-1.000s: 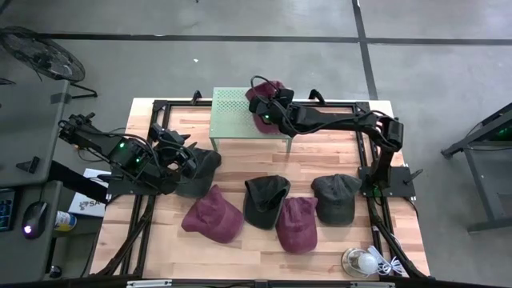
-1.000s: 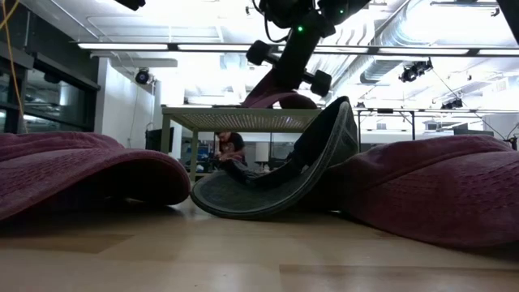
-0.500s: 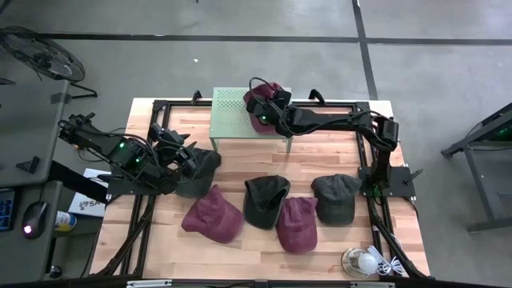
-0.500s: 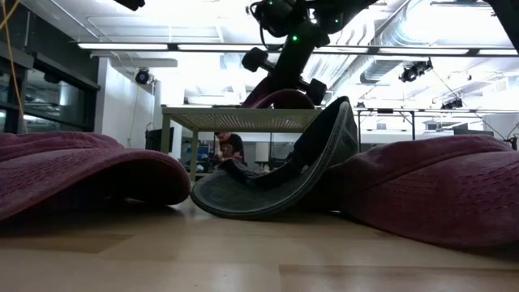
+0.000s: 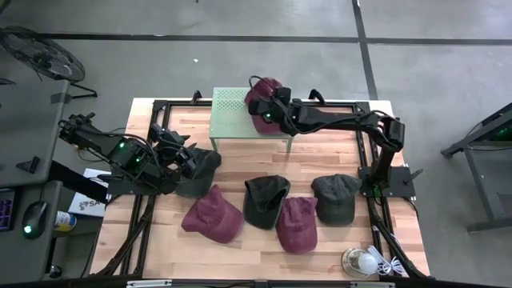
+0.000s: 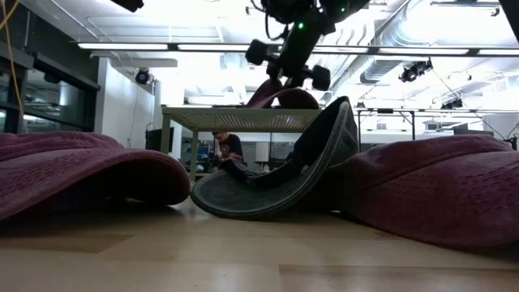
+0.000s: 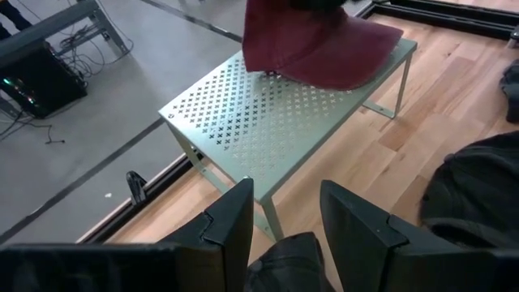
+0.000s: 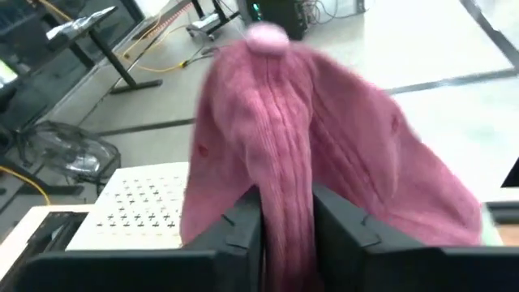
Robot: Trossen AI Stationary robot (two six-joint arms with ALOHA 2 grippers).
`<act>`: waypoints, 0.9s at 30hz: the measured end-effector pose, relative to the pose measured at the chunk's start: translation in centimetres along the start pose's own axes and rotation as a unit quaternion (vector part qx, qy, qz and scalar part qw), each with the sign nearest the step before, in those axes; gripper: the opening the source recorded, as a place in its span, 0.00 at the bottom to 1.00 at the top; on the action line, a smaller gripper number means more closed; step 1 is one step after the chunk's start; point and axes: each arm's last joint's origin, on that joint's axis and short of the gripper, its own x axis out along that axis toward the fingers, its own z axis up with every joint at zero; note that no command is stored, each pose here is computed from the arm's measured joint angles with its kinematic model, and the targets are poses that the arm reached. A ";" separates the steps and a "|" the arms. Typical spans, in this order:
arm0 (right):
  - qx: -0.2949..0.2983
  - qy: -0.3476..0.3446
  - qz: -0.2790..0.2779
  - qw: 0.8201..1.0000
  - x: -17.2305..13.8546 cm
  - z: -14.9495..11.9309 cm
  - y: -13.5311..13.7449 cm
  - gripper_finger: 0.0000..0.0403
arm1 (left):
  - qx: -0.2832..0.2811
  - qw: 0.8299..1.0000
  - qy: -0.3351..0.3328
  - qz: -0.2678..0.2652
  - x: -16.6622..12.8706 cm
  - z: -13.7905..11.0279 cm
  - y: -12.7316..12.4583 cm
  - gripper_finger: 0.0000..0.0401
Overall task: Pick & Place hat
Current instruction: Put the top maroon cap on the right side of the shelf, then put the center black cap on the left side of shelf
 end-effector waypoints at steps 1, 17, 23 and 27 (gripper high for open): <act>-0.003 0.000 0.003 1.000 -0.3 0.4 0.0 0.25 | 0.000 1.000 0.000 0.000 0.0 0.0 0.0 0.35; -0.156 0.041 0.101 0.982 -5.2 5.7 -1.2 0.51 | -0.008 1.000 0.011 -0.006 0.0 -0.1 0.0 0.35; -0.269 0.114 0.130 0.948 -8.5 7.5 -3.8 0.50 | -0.006 1.000 0.012 -0.005 0.0 -0.1 0.0 0.35; -0.350 0.188 0.146 0.906 -11.4 7.6 -6.0 0.49 | -0.005 1.000 0.012 -0.005 0.0 -0.1 0.0 0.35</act>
